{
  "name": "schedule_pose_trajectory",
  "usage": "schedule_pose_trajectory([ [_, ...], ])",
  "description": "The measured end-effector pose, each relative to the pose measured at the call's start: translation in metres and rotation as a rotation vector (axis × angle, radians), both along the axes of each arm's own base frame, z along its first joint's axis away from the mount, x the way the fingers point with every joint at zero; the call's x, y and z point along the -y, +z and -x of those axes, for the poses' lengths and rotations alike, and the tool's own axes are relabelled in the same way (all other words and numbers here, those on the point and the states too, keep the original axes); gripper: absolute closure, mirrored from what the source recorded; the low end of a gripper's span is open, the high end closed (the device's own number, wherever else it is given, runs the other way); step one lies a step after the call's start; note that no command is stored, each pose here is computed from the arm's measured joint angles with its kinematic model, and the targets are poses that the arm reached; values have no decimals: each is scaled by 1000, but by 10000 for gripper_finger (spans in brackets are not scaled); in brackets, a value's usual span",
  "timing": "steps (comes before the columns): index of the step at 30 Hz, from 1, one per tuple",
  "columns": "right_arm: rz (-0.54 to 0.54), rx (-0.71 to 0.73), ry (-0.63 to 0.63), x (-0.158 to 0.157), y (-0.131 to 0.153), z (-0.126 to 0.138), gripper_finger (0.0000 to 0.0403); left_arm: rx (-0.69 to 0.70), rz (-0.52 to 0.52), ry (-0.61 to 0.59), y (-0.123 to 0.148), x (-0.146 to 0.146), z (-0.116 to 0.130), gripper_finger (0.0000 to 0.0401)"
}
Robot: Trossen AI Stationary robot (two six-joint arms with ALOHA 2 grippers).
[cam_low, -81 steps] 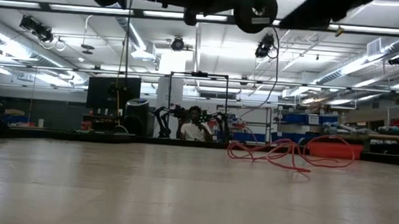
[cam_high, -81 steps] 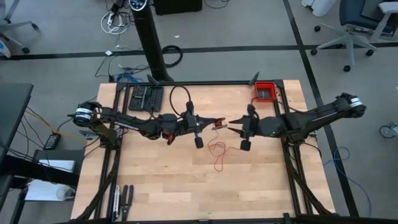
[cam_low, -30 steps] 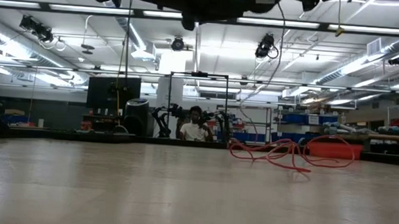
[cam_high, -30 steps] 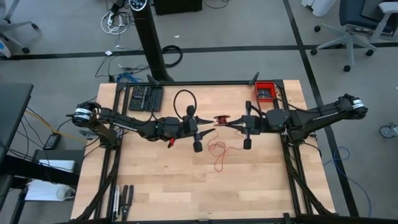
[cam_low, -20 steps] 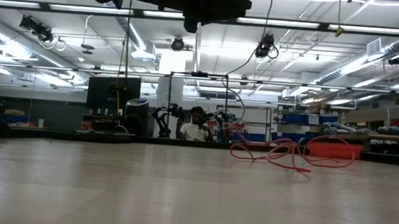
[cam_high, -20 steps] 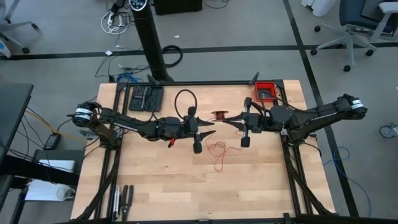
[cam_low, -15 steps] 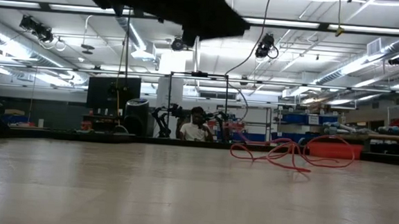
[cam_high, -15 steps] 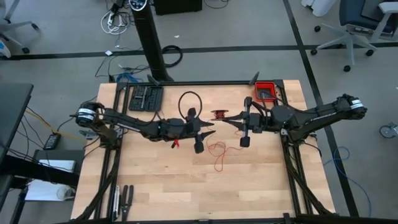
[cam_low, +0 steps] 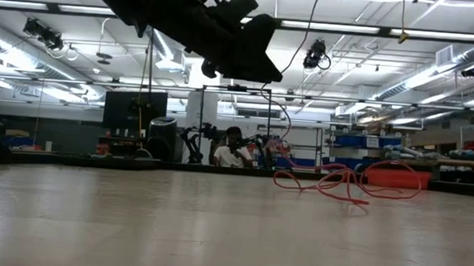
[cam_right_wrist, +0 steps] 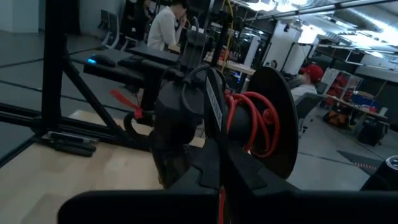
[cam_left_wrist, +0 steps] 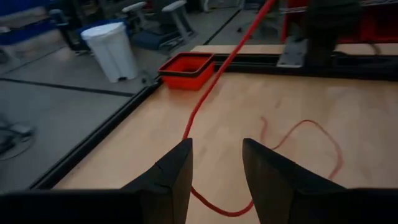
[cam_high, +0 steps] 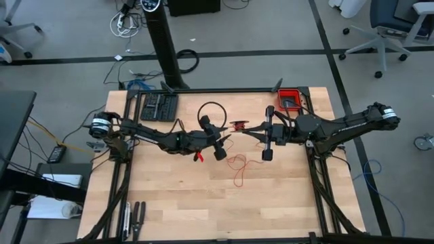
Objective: Coil cords
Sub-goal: Coil the red wire on the black spool
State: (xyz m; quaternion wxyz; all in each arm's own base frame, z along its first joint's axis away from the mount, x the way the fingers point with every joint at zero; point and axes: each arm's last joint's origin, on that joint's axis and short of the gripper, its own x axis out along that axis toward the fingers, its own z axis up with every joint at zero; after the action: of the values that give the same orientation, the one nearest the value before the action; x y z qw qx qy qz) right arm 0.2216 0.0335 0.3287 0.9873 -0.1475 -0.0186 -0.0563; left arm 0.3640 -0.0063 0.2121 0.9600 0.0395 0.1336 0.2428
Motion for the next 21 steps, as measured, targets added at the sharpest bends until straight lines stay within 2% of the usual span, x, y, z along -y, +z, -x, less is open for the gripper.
schedule_pose_trajectory([
  [7, 4, -19, -10, 0, -2, 0, 401, -9, 2, 65, -2, -2, 1, 257],
  [8, 4, -24, -21, 0, -2, 0, 401, -2, 15, 48, -1, -1, 1, 257],
  [12, 5, -33, -33, 1, -3, 0, 401, 9, 78, -139, -1, 4, -2, 257],
  [14, 5, -32, -32, 1, -3, 0, 401, -4, 79, -179, -2, 6, -2, 257],
  [21, 3, -31, -32, 1, -3, 0, 401, 2, 60, -49, -2, 2, 0, 257],
])
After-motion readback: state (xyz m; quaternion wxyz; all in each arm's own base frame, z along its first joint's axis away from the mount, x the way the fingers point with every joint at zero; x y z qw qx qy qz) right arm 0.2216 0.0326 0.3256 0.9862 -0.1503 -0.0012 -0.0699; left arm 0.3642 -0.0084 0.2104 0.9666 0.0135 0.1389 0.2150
